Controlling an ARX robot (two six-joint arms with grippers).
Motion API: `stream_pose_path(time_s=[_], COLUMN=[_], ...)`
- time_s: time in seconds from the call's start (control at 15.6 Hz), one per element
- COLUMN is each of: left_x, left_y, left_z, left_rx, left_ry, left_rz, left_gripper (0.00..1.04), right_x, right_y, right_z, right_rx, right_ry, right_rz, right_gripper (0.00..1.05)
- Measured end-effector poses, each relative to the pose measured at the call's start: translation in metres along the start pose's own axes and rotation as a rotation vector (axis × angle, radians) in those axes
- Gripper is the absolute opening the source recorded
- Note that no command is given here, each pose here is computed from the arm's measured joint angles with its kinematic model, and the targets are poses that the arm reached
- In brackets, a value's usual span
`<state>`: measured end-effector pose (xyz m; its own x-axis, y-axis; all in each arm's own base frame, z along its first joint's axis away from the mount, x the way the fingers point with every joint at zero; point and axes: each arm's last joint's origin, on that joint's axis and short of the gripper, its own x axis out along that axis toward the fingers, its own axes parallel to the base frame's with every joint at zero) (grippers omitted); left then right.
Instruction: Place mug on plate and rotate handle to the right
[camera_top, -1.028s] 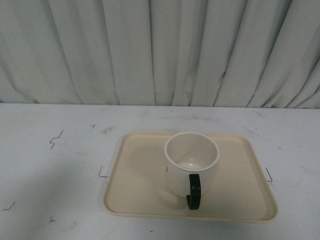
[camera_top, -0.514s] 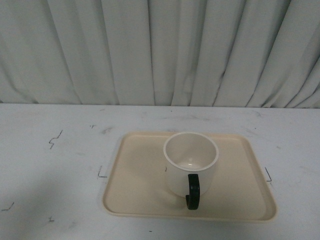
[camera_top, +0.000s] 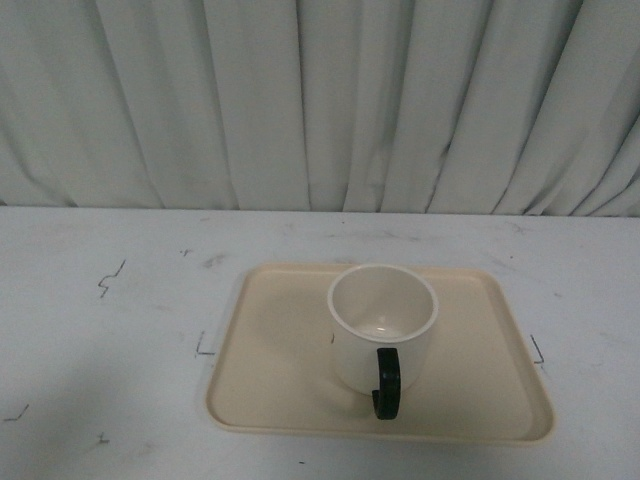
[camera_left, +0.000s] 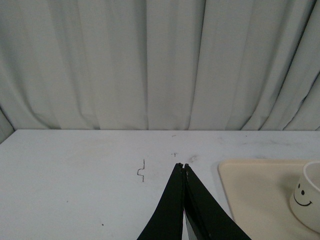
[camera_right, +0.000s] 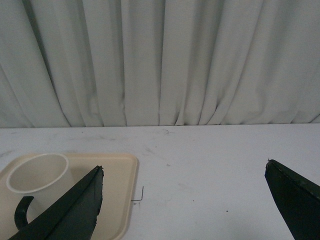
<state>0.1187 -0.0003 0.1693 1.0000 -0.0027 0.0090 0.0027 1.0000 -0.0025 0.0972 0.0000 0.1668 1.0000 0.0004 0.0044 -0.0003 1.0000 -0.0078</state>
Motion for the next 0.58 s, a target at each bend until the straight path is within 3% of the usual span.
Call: stream_pose_path(time_s=[0.51, 0.58], left_x=[-0.011, -0.018], left_y=[0.000, 0.000], left_z=[-0.001, -0.007], left_rx=[0.000, 0.000], left_ry=[0.002, 0.053], left_rz=[0.000, -0.003], left_gripper=[0.02, 0.02], right_x=[0.000, 0.000], right_y=[0.000, 0.000], right_z=[0.000, 0.000], right_rx=[0.000, 0.000], right_ry=[0.000, 0.000], right_rz=[0.000, -0.001], right_gripper=[0.98, 0.98])
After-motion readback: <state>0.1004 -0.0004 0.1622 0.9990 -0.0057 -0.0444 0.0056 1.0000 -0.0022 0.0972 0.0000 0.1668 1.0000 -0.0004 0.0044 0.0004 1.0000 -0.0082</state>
